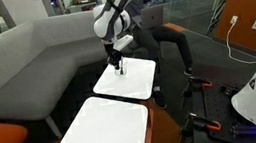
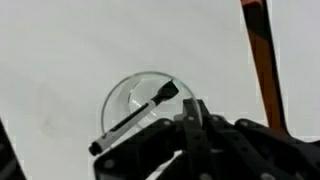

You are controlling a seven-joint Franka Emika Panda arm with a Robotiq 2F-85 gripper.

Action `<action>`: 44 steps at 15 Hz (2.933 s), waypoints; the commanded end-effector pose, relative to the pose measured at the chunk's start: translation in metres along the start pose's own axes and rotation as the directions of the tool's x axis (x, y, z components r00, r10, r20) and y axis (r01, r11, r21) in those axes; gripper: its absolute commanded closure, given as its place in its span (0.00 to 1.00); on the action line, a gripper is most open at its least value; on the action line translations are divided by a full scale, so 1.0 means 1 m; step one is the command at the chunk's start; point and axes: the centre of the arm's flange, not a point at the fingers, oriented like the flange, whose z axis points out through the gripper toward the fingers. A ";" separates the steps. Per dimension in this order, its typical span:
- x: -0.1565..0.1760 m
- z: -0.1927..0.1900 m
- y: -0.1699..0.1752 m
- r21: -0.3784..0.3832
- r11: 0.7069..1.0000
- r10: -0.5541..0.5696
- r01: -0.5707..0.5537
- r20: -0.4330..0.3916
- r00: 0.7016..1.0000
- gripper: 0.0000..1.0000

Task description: Move the cup slightly backwards

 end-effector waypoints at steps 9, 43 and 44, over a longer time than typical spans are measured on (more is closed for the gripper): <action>0.036 0.011 -0.069 -0.111 0.971 -0.204 0.212 0.079 0.976 0.99; -0.069 -0.099 -0.070 -0.018 0.932 -0.361 0.363 0.059 0.931 0.00; -0.080 -0.104 -0.065 -0.013 0.926 -0.376 0.378 0.070 0.924 0.00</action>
